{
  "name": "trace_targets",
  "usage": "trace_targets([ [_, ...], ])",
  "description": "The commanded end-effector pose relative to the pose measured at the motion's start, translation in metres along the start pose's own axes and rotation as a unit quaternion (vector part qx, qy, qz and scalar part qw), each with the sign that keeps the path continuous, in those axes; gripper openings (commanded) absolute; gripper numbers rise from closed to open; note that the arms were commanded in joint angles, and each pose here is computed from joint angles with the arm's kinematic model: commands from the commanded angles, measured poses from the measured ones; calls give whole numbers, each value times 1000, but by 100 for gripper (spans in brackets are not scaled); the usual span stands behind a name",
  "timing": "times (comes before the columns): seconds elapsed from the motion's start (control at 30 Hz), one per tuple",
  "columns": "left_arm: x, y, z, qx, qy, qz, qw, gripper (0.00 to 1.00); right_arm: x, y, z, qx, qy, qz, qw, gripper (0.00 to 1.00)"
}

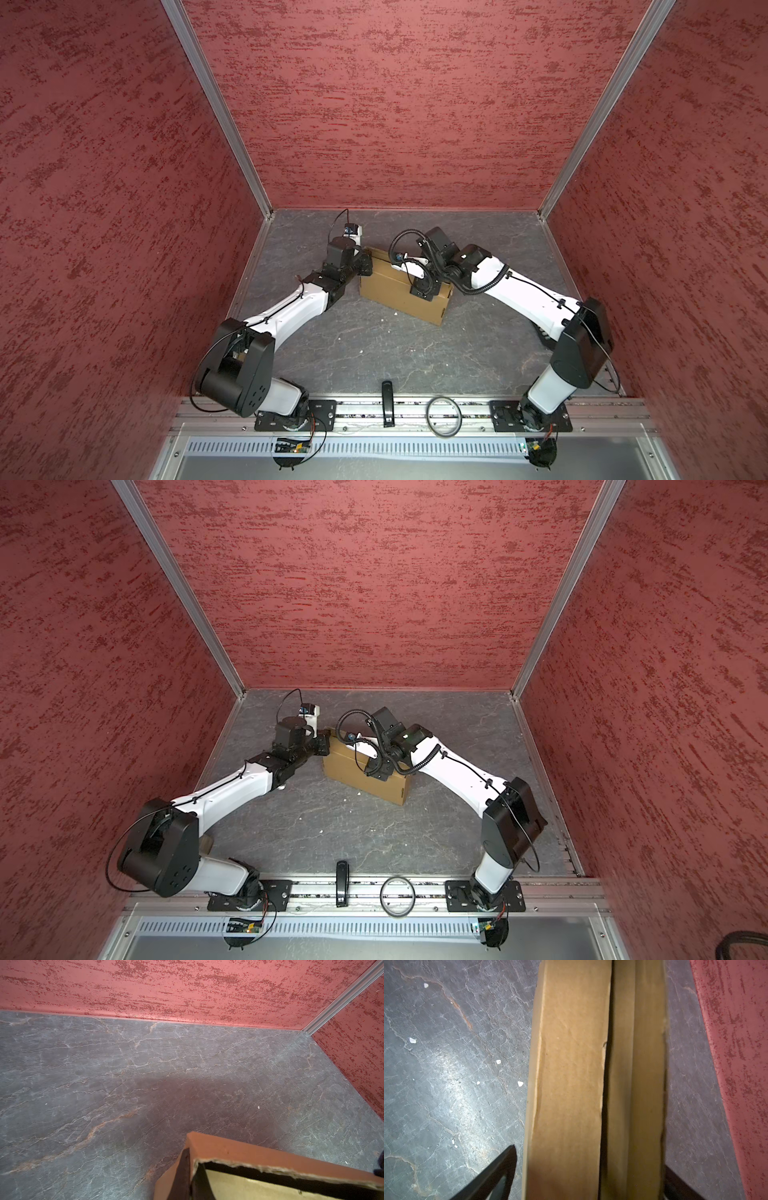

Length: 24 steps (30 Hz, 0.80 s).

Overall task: Assemble paper box
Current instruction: Fold and tuck the lid into the gap.

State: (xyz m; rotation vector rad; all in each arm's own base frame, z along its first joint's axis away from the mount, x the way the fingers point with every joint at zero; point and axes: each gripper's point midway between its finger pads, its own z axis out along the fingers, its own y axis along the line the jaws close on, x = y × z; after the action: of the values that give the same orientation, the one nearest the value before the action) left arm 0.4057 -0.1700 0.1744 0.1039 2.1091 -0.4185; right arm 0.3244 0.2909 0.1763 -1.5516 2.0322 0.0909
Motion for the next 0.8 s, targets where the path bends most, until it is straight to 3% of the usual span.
trace_targets([
  [0.0, 65, 17, 5, -25, 106, -5, 994, 1, -9, -4, -11, 24, -19, 2, 1000, 89],
  [0.77, 67, 16, 4, -25, 106, -11, 994, 2, -16, 4, -6, 48, -32, 10, 998, 80],
])
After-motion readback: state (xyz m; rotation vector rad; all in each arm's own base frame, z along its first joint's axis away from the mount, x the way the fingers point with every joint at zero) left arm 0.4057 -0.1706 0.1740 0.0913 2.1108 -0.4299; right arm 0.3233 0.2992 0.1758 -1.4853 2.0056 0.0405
